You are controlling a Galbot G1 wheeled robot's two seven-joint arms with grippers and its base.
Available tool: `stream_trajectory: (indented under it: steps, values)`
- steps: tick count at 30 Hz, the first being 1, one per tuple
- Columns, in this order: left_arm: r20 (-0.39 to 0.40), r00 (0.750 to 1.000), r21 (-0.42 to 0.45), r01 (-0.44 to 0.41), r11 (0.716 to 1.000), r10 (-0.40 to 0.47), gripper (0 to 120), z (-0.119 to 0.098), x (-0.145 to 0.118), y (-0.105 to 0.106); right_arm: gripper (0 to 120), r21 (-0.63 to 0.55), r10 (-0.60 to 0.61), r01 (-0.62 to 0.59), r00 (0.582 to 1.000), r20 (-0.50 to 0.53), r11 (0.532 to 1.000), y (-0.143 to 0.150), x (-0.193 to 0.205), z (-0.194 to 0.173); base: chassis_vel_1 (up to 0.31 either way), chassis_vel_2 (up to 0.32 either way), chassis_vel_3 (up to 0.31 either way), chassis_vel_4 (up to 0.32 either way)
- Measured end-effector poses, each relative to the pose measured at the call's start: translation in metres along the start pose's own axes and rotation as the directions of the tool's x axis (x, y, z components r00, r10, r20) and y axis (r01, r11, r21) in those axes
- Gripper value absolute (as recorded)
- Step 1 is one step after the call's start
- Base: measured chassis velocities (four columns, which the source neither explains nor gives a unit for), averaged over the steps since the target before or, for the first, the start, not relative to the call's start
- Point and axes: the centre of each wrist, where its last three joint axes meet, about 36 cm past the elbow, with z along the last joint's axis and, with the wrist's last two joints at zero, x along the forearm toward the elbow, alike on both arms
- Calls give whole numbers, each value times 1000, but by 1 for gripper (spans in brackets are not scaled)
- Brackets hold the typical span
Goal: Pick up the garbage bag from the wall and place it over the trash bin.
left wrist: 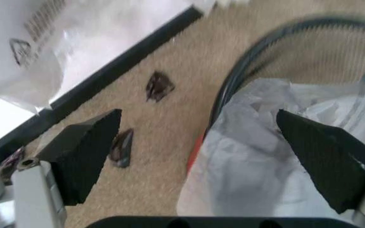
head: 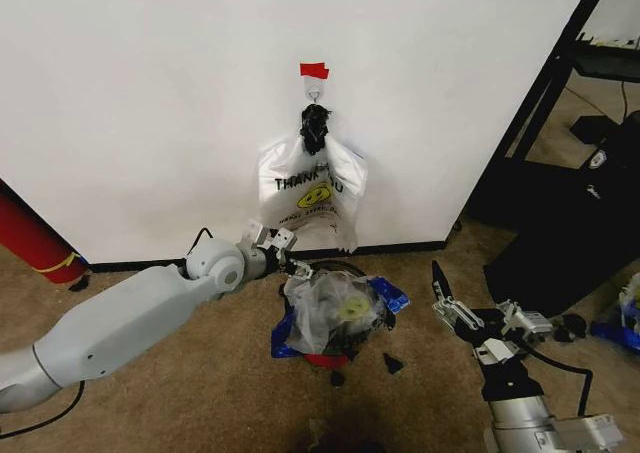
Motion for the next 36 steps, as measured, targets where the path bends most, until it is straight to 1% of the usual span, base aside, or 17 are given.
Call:
stream_trajectory:
  steps: [3,7,9,12,14,15,17,21,22,25,36]
  values:
    - [-25,999,-30,18,999,-19,97,0,-5,-5,100,-10,-1,1,1000,1,1000,2,-2,-1,0,0,0,0]
    - [-39,999,-40,23,999,-25,97,1,-8,-9,100,-10,0,0,1000,2,1000,2,-2,-2,0,0,0,0]
    - [-50,998,-53,20,998,-22,98,1,-12,-17,100,-7,1,-1,1000,0,1000,2,-2,-1,0,0,0,0]
    - [-54,999,-71,-1,997,-3,100,2,-16,-30,100,-5,11,-11,1000,-8,1000,0,-1,2,0,0,0,0]
    - [-55,998,-73,-3,997,-1,100,3,-16,-32,100,-5,12,-12,1000,-8,1000,0,-1,2,0,0,0,0]
    - [-56,998,-75,-6,997,1,100,5,-18,-36,100,-5,13,-13,1000,-11,1000,0,0,3,0,0,0,0]
    - [-43,999,-71,-4,997,1,100,5,-16,-39,100,-5,13,-13,1000,-13,1000,0,0,3,0,0,0,0]
    - [16,1000,-42,-9,999,9,100,-13,-1,-33,100,-2,14,-14,1000,-19,1000,-1,0,6,0,0,0,0]
    - [16,1000,-42,-9,999,9,100,-13,-1,-33,100,-2,14,-14,1000,-19,1000,-1,0,6,0,0,0,0]
    - [31,999,-37,-9,999,10,100,-22,4,-29,100,-3,12,-12,1000,-21,1000,0,-1,7,0,0,0,0]
    - [41,999,-8,-29,1000,29,100,-41,0,-20,100,7,13,-12,1000,-25,1000,-1,1,7,0,0,0,0]
